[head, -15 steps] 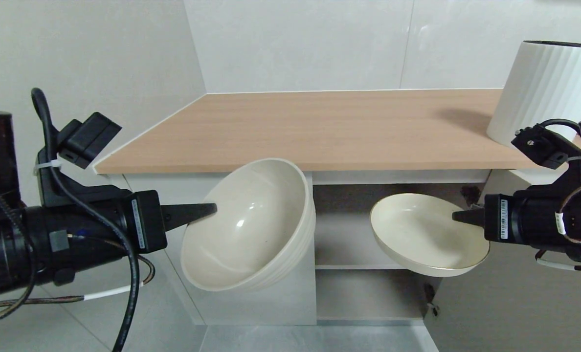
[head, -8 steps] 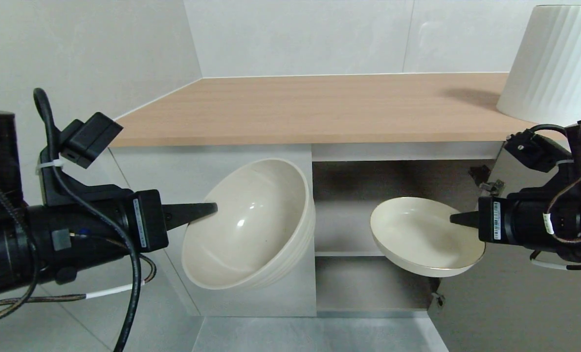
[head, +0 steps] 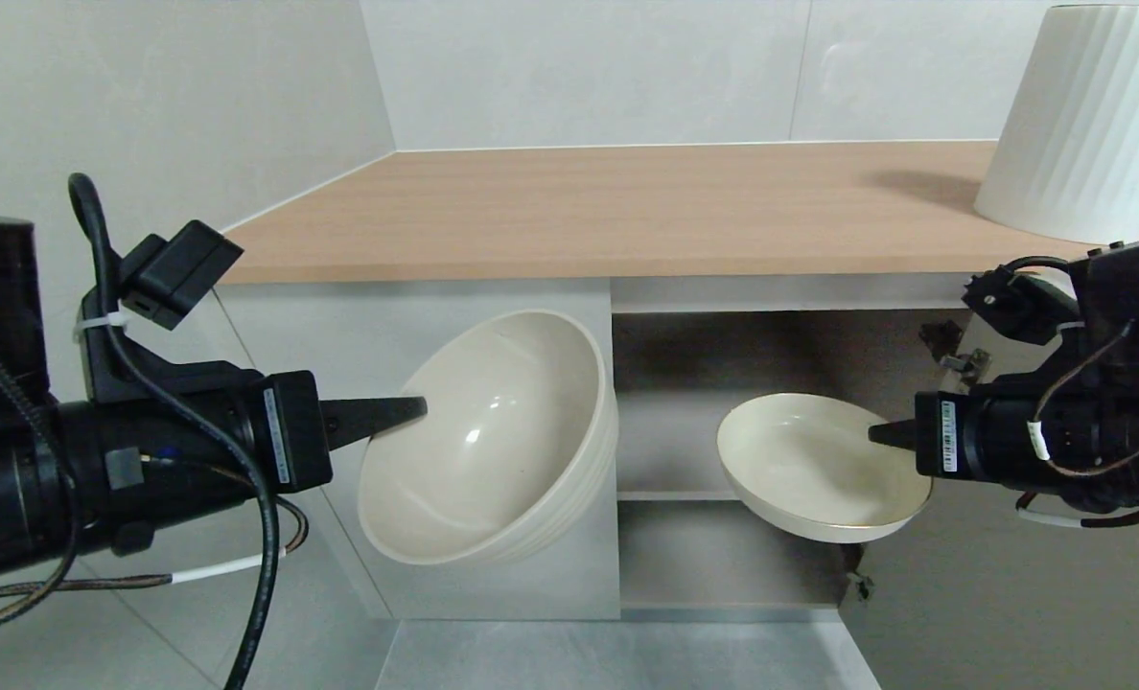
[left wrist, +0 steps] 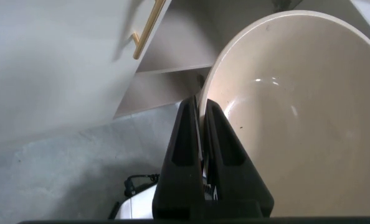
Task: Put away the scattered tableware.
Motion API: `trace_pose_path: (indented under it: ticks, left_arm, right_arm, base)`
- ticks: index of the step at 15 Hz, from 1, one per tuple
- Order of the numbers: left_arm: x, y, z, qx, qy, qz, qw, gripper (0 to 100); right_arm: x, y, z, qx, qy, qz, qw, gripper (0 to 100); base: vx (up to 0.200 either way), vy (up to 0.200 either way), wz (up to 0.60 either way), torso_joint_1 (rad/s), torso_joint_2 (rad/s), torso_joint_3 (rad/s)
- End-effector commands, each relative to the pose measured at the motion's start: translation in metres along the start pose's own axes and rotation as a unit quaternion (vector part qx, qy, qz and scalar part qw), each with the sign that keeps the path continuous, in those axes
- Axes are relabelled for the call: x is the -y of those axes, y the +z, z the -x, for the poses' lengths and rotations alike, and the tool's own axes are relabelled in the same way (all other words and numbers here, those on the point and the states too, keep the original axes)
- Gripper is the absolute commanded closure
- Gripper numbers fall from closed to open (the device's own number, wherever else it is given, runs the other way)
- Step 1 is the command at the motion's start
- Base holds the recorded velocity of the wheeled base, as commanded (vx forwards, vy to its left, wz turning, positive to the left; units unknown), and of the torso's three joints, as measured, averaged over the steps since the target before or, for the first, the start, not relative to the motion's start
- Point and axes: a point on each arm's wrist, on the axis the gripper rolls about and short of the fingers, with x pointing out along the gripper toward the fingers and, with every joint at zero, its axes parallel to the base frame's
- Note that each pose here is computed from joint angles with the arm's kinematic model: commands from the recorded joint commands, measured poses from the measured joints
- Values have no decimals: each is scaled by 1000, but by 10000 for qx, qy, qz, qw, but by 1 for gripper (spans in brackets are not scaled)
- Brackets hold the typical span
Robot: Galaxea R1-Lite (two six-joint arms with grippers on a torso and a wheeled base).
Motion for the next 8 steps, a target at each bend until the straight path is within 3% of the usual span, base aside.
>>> trace_pose_path:
  ticks: [1,3,5,8]
  left_arm:
    - [-1,-1,-1,-22,9,0,10000,100]
    - [-1,-1,-3,-56,25,8,10000,100]
    - [-3,-3,-8,-130,61,24,9999,100]
    - [-14,-12,-35,-566,318,54,9979,100]
  right_arm:
    - [1,-13,-39,-491,-206,48,9986,100]
    - [7,-25,-84,-782,-427,25,9960,100]
    - [20,-36,-126,-771,-799,-77,9938,100]
    - [46,-46,-175,-343,-1305,-261,9905,100]
  base:
    - [0,0,0,0,0,0]
    - [0,0,0,0,0,0]
    - [0,0,0,0,0,0]
    - [0,0,0,0,0,0]
